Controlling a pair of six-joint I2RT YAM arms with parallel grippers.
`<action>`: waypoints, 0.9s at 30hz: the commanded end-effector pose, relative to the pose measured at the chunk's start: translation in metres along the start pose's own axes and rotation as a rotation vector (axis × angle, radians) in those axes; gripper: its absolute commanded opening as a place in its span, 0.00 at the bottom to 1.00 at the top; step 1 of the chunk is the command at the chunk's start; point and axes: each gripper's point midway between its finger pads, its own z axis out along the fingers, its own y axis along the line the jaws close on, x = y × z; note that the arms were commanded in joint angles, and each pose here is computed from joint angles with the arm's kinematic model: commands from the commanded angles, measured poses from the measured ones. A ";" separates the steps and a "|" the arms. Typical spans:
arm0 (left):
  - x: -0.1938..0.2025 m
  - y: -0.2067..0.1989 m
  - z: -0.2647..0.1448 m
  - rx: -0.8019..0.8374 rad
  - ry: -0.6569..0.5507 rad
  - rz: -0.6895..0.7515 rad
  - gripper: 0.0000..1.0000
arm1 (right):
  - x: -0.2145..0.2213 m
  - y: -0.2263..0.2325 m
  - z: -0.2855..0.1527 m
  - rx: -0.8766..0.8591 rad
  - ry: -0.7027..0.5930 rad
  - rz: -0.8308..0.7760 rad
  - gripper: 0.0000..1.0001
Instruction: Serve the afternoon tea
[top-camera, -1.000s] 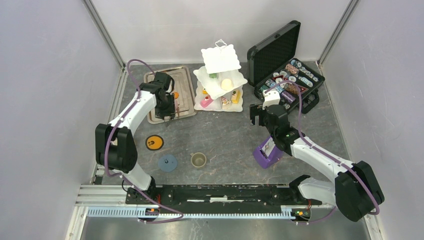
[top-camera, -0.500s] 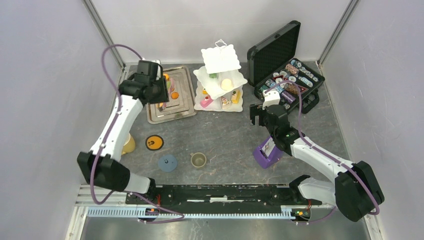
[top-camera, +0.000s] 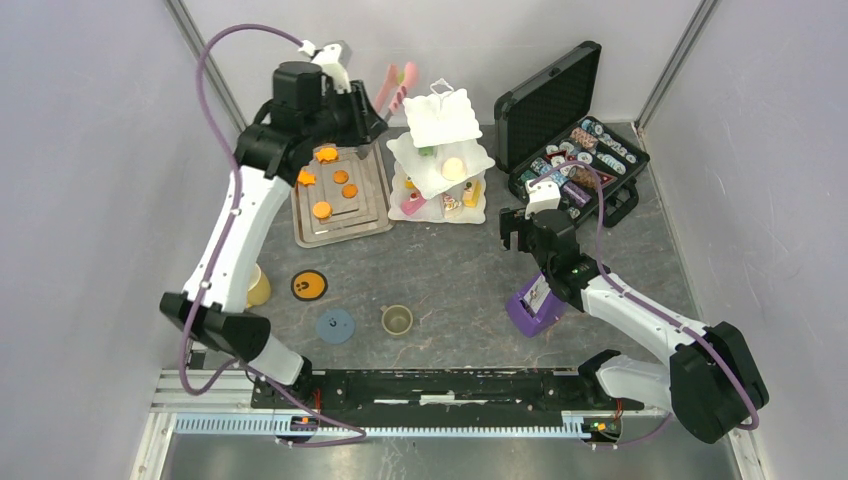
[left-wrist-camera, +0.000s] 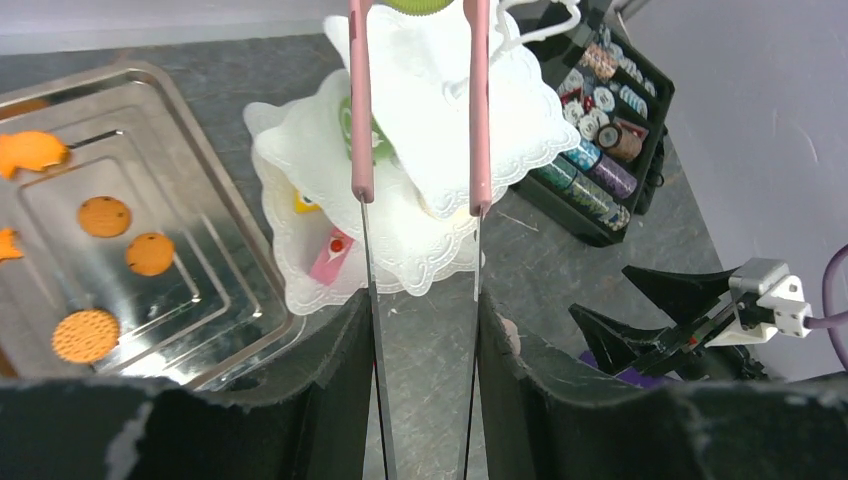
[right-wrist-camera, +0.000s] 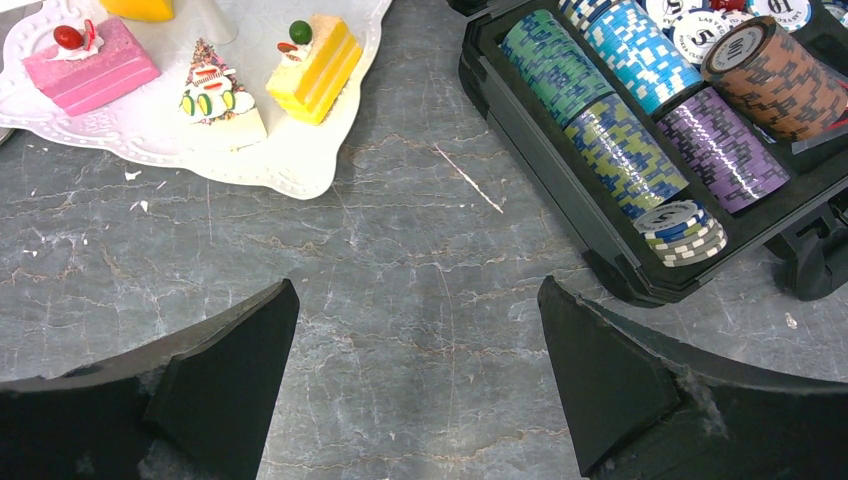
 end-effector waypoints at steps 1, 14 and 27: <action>-0.004 -0.026 0.023 0.078 0.004 -0.028 0.28 | -0.028 0.000 -0.002 0.009 -0.070 0.018 0.98; 0.009 -0.025 0.061 0.053 0.061 -0.039 0.46 | -0.025 0.000 -0.001 0.008 -0.065 0.019 0.98; 0.000 -0.019 0.048 0.010 0.027 -0.006 0.50 | -0.024 0.002 0.000 0.002 -0.062 0.020 0.98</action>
